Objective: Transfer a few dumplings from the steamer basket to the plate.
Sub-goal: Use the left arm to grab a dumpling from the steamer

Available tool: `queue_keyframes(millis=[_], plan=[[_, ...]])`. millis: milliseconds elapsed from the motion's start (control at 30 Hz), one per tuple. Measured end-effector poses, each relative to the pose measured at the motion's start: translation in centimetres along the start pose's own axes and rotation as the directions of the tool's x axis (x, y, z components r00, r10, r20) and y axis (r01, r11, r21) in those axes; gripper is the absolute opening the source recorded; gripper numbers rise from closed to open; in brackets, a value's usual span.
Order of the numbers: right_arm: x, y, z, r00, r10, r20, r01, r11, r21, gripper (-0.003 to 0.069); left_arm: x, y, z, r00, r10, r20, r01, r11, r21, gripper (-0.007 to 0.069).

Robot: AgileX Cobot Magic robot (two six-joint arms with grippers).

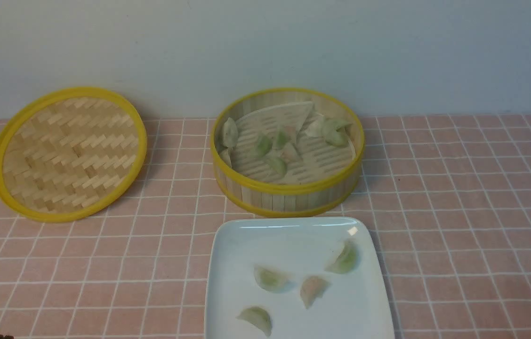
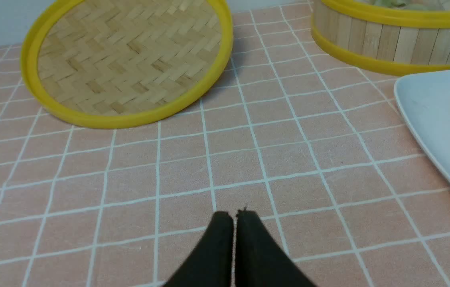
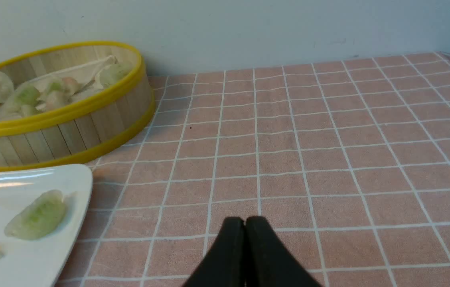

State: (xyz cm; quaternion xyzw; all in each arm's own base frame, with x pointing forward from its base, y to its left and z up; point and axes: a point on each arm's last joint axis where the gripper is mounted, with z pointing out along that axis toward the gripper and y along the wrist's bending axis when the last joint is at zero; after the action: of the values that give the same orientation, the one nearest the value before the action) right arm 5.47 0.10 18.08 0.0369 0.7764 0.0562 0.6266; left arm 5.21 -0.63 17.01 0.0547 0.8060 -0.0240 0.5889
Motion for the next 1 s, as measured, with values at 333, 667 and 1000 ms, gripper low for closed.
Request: queue_keyframes(millis=[333,667,1000], plan=[[0.00,0.00,0.00,1.000,0.000,0.000,0.000,1.000,0.000,-0.0015,0.00,0.00,0.00,1.000,0.000,0.000,0.000,1.000,0.000,-0.0006],[0.00,0.00,0.00,1.000,0.000,0.000,0.000,1.000,0.000,-0.0015,0.01,0.09,0.00,1.000,0.024,-0.001,-0.024,1.000,-0.009,-0.0006],[0.00,0.00,0.00,1.000,0.000,0.000,0.000,1.000,0.000,-0.0015,-0.68,0.06,-0.01,0.997,-0.020,0.080,0.021,1.000,-0.005,-0.0006]])
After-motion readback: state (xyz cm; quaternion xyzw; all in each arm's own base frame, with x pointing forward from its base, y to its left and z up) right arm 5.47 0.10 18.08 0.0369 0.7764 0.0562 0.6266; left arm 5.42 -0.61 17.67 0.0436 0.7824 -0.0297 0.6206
